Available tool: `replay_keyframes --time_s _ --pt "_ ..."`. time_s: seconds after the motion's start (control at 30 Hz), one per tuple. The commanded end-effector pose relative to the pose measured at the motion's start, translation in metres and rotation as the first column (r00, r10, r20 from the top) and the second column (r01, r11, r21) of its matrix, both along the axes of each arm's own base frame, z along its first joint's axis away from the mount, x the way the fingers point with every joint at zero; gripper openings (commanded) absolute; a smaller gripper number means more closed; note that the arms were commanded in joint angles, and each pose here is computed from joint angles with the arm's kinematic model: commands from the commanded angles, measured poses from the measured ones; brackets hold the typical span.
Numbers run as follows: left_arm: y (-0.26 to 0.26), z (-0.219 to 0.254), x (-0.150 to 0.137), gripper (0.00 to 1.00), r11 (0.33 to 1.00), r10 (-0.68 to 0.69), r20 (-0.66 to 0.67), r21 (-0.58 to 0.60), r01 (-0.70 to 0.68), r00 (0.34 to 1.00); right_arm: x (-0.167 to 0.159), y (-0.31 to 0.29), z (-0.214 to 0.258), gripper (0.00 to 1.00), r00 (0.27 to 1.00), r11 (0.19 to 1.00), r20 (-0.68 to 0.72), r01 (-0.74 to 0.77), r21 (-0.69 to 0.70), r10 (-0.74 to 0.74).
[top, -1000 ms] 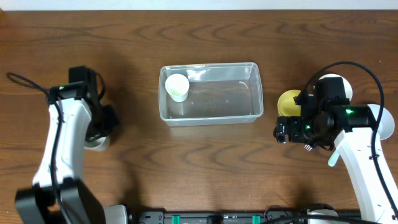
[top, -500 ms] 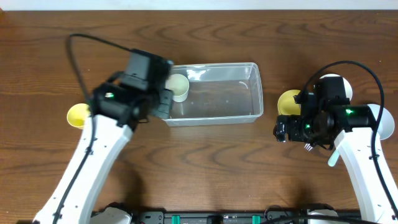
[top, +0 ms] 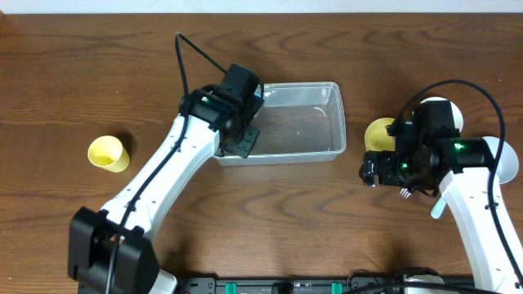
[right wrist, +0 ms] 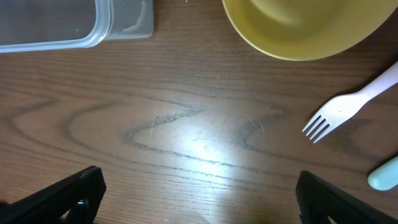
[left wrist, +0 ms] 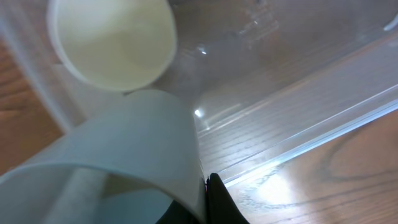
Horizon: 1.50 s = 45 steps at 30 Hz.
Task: Pack container
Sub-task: 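Place the light blue cup in the container beside the white cup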
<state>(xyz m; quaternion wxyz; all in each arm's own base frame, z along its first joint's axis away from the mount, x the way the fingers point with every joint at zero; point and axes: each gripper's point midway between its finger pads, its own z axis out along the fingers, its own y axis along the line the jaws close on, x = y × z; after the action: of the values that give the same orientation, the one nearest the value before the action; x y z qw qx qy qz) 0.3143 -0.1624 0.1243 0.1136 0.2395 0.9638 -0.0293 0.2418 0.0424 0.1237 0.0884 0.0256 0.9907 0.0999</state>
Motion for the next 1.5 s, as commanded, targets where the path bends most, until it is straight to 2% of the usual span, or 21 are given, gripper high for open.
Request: replay_keyframes --time_s 0.0,0.2,0.4,0.5,0.53,0.57,0.83,0.93,1.13,1.2,1.33,1.47 --pt "-0.008 -0.009 -0.002 0.06 1.000 -0.005 -0.045 -0.028 0.004 0.999 0.005 -0.001 0.005 0.99 1.000 1.000 0.018 0.003 -0.001 -0.003" --pt "-0.007 -0.031 -0.004 0.06 1.000 0.011 -0.110 0.003 -0.011 0.994 0.004 -0.001 0.005 0.99 1.000 1.000 0.014 0.003 -0.002 -0.003" --pt "-0.006 -0.043 0.000 0.12 1.000 0.020 -0.128 0.013 -0.019 0.992 0.004 -0.001 0.005 0.99 1.000 1.000 0.014 0.003 -0.002 -0.003" --pt "-0.003 -0.042 0.005 0.17 1.000 0.031 -0.115 0.007 -0.031 0.993 0.003 -0.001 0.005 0.99 1.000 1.000 0.013 0.002 -0.002 -0.002" --pt "-0.002 -0.042 0.006 0.23 0.999 0.036 -0.115 0.006 -0.035 0.993 0.003 -0.001 0.005 0.99 1.000 1.000 0.012 0.002 -0.002 -0.002" --pt "-0.001 -0.042 0.007 0.25 0.999 0.039 -0.116 0.007 -0.038 0.993 0.003 -0.001 0.005 0.99 1.000 1.000 0.012 0.002 -0.002 -0.002" --pt "-0.001 -0.037 0.009 0.32 0.999 0.042 -0.105 0.001 -0.042 0.994 0.003 -0.001 0.005 0.99 1.000 1.000 0.012 0.002 -0.002 -0.002" --pt "-0.001 -0.016 0.015 0.34 0.999 0.044 -0.060 -0.007 -0.044 0.997 0.003 -0.001 0.005 0.99 1.000 1.000 0.012 0.002 -0.002 -0.002" --pt "0.019 0.078 0.030 0.56 0.996 0.081 0.146 0.028 -0.086 0.986 0.003 -0.001 0.005 0.99 1.000 1.000 0.011 0.002 -0.002 -0.002" --pt "0.037 0.112 0.033 0.70 0.989 0.134 0.229 0.030 -0.144 0.964 0.003 -0.001 0.005 0.99 1.000 1.000 0.012 0.002 -0.002 -0.002" --pt "0.081 0.143 0.038 0.74 0.955 0.287 0.308 -0.013 -0.298 0.907 0.003 -0.001 0.005 0.99 1.000 1.000 0.012 0.002 -0.002 -0.002" --pt "0.153 0.139 0.039 0.77 0.820 0.561 0.266 -0.051 -0.570 0.784 0.003 -0.001 0.005 0.99 1.000 1.000 0.010 0.002 -0.002 -0.002"
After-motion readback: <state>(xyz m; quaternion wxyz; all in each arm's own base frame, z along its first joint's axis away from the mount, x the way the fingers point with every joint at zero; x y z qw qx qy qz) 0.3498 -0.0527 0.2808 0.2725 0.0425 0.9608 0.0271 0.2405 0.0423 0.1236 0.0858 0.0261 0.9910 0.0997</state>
